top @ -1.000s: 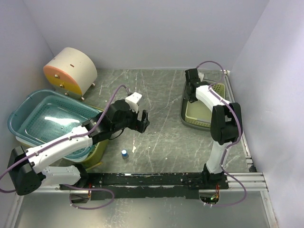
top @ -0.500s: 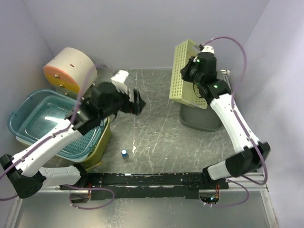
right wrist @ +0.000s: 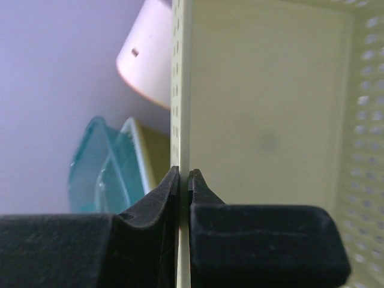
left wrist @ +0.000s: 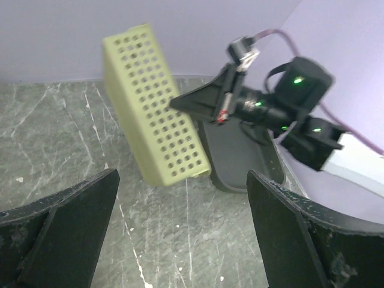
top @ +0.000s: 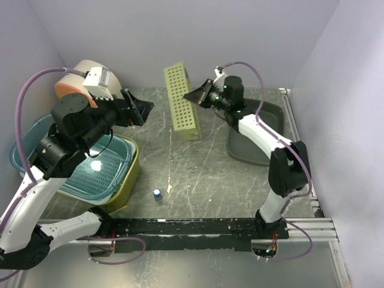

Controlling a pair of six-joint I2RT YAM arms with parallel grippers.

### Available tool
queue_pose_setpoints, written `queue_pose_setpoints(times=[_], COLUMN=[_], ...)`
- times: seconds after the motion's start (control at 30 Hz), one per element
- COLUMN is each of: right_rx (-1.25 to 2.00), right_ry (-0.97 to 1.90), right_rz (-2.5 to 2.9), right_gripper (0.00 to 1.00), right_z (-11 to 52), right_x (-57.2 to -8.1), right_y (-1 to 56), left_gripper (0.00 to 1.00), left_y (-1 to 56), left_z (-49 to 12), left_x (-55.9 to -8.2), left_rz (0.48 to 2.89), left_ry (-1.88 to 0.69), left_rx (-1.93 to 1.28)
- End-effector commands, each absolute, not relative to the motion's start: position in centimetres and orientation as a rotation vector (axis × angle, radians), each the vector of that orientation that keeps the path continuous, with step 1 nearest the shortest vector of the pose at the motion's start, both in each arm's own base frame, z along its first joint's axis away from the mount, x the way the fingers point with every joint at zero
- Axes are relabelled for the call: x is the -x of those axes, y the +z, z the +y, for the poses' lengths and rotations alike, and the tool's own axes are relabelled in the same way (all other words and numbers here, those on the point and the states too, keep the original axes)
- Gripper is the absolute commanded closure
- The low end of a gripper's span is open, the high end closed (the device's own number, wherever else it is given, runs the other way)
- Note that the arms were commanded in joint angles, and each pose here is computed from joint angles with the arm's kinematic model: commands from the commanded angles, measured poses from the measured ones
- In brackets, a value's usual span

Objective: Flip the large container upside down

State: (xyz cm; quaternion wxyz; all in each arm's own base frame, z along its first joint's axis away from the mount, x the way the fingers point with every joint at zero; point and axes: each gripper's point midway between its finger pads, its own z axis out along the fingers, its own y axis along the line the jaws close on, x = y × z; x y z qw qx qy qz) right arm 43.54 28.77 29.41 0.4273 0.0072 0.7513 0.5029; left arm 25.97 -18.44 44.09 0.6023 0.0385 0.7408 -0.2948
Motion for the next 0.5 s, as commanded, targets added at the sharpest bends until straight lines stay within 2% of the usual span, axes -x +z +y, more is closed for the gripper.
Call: queue_pose_setpoints(times=[0.0,0.13,0.47], right_rx=[0.148,0.109,-0.181], right_ry=[1.610,1.792,2.119], right_rz=[1.637,1.596,1.553], right_gripper=[1.00,1.00,1.00], right_z=[34.4,37.8,40.9], right_x=[-41.0,-42.3,-45.4], right_y=[35.7,34.3,29.5], left_gripper=[0.01,0.01,0.01], left_y=[44.8,44.7,43.6], left_z=[-17.4,-17.4,-17.5], left_x=[-25.0,-24.8,-25.0], left_rz=[1.705,1.712,1.740], left_ry=[-0.682,-0.689,-0.686], left_rx=[-0.066,-0.059,-0.046])
